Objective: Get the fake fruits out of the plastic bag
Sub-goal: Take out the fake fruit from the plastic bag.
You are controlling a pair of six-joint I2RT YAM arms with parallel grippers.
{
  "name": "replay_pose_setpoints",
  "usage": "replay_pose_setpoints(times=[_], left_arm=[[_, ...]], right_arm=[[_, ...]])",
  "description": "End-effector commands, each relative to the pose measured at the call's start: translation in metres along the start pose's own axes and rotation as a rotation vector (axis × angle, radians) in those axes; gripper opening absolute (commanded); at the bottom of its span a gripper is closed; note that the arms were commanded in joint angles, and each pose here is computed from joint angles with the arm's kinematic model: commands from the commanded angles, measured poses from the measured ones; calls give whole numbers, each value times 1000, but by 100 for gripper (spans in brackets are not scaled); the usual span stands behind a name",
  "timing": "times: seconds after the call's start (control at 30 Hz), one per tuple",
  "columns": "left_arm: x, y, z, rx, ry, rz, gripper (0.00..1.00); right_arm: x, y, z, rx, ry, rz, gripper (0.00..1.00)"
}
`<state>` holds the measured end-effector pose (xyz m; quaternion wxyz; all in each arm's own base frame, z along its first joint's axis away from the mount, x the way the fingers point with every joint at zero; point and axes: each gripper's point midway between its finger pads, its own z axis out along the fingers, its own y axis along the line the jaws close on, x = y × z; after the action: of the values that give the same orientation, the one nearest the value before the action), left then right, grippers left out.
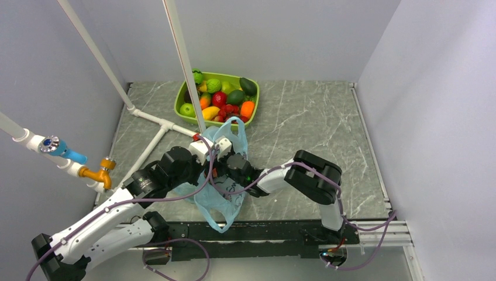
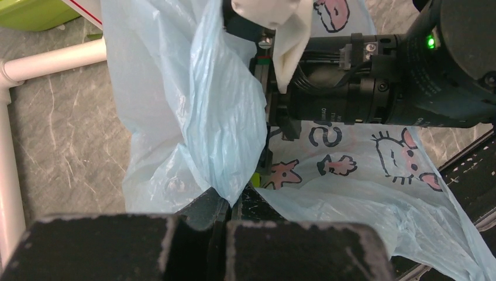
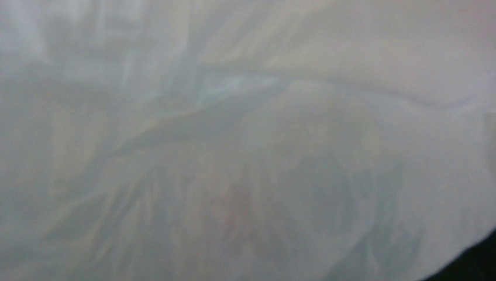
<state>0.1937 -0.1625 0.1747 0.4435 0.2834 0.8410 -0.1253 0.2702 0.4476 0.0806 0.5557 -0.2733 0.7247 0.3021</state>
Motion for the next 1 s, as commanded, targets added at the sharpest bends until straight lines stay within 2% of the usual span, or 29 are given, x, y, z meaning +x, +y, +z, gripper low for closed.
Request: replay_pose_setpoints(times=[0.0, 0.13, 0.3, 0.5, 0.73, 0.87, 0.97], left_arm=[[-9, -2, -3, 9, -30, -6, 0], [-10, -2, -3, 10, -36, -3, 0], [-9, -2, -1, 11, -21, -2, 0], [-9, 0, -3, 1, -32, -6, 0], [-7, 8, -2, -50, -13, -13, 0], [-4, 25, -4, -153, 10, -35, 0], [0, 42, -9, -257, 29, -52, 0]], right_arm=[[8, 5, -5, -21, -13, 42, 93], [22, -2, -10, 0, 22, 35, 91], [13, -3, -5, 8, 0, 17, 67], [-9, 3, -13, -20, -28, 15, 43], [-34, 18, -66, -128, -11, 78, 22], [-41, 22, -105, -178, 10, 116, 14], [-43, 11, -133, -151, 14, 127, 6]])
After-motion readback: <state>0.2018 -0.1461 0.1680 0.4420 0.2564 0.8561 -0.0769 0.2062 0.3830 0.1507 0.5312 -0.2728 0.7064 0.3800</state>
